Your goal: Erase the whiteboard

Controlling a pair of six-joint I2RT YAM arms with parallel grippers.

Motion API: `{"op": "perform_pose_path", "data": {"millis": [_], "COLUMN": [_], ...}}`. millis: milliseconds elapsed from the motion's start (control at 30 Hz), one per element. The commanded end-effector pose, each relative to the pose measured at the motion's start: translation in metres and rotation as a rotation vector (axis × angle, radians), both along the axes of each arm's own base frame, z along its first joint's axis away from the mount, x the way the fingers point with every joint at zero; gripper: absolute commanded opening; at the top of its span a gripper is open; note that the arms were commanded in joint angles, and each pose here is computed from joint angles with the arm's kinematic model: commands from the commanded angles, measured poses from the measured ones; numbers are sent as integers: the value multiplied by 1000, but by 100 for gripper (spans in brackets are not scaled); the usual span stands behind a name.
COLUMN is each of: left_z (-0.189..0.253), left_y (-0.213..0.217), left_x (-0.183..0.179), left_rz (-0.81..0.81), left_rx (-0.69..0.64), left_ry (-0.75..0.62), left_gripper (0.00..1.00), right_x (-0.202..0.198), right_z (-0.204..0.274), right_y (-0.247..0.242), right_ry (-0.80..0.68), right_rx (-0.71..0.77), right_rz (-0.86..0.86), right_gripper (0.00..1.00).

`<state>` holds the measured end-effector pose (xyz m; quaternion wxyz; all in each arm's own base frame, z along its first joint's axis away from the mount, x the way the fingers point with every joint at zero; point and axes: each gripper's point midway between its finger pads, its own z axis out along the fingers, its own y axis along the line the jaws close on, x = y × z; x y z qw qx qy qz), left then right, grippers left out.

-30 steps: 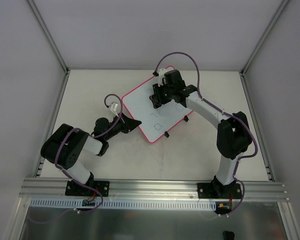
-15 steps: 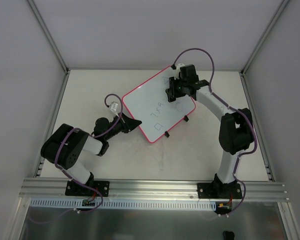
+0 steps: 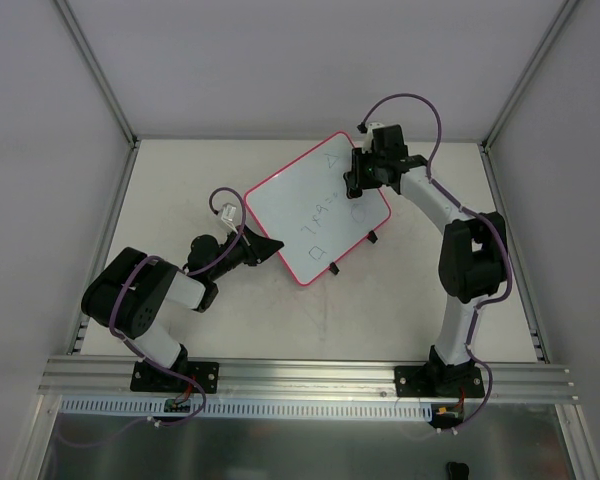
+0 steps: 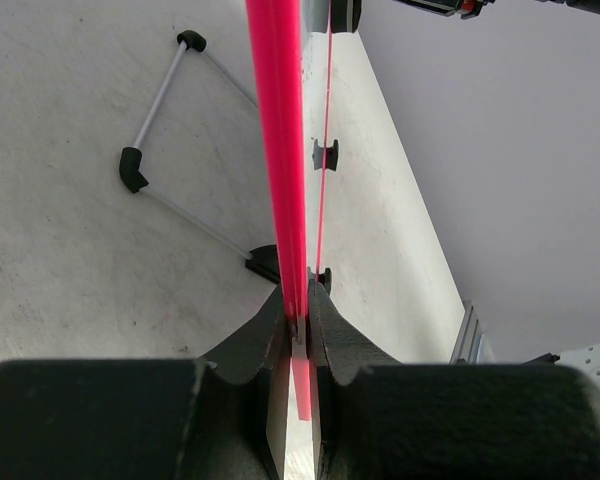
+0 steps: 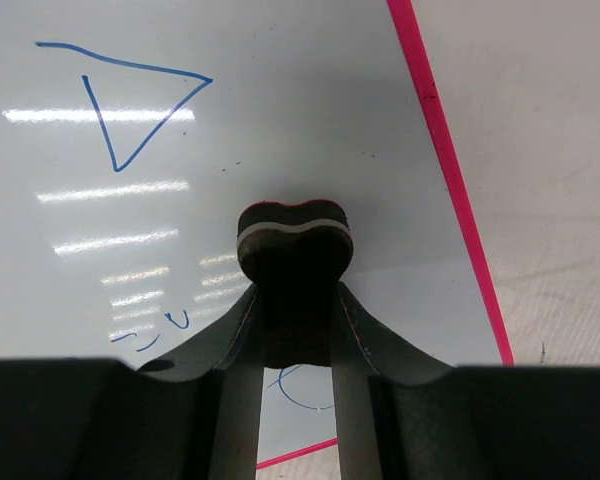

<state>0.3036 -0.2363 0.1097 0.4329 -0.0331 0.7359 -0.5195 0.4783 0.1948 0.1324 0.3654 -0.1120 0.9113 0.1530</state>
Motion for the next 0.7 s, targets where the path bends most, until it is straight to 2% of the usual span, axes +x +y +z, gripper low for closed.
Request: {"op": "perform_pose_path", "data": {"millis": [0,167,467,667], "left_z": [57,57,56,56], "left_y": [-9,-9,-10,-12], "left_x": [3,4,3,4], "left_rz": [-26,-28,-33,-44], "left_rx": [-70,-71,-73,-75], "left_ry": [-281,-279,-277,-277], "left_gripper": [0,0,0,0], "right_x": [3,-21,-94,-136], "right_z": [-17,-22,-34,-35], "right_y": [-15,12,78,111], "right_ry": [15,-6,-46,-36], "right_rx": [-44,-24,-121,-97], "right_rz": [-57,38,323,465], "right_gripper": [0,0,0,0]}}
